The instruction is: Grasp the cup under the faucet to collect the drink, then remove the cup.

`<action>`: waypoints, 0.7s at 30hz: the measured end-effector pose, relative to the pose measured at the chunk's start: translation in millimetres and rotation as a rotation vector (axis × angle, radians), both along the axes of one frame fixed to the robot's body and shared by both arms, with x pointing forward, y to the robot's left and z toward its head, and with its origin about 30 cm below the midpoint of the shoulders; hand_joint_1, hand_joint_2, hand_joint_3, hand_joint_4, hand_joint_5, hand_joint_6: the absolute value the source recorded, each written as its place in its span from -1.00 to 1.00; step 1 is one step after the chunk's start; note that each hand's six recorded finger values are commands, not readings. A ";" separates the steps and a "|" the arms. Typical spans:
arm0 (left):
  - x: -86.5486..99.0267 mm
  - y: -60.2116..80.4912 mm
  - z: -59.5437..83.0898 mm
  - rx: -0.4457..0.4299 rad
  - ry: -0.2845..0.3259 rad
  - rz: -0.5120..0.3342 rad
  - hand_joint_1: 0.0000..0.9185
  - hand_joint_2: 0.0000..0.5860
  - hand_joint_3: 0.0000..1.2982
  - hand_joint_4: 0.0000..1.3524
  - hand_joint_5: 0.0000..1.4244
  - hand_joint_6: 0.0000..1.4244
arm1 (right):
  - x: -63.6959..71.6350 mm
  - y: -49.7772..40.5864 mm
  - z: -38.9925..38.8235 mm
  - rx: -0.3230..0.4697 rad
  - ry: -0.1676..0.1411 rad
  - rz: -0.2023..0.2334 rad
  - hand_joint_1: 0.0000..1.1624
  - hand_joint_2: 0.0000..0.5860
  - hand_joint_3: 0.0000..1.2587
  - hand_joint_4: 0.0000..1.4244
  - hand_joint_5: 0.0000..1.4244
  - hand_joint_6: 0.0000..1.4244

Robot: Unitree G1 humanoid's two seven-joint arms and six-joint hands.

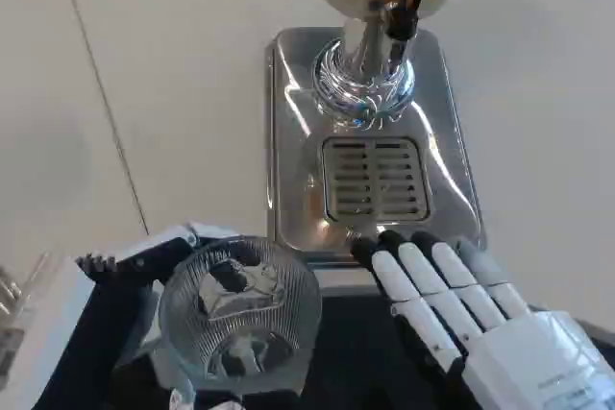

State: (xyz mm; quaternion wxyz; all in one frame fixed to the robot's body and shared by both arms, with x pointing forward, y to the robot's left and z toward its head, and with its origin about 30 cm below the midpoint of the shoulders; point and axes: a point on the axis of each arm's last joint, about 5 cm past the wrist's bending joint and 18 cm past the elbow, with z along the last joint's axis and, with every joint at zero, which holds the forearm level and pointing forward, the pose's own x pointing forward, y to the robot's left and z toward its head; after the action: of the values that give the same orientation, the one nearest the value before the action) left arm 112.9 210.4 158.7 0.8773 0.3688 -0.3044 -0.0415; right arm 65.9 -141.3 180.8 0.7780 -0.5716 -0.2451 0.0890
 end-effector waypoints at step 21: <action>1.2 -3.1 -2.5 -0.018 0.016 0.007 0.07 -0.85 0.93 0.94 1.00 1.00 | 0.4 1.3 -0.6 0.029 0.033 -0.036 -0.66 1.00 -1.00 -1.00 -1.00 -1.00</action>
State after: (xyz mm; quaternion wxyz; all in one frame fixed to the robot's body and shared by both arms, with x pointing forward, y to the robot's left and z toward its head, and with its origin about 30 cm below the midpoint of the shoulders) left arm 114.1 207.3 156.3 0.8832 0.3615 -0.2965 -0.0384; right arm 66.2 -140.0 180.2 0.7915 -0.5631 -0.2233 0.0808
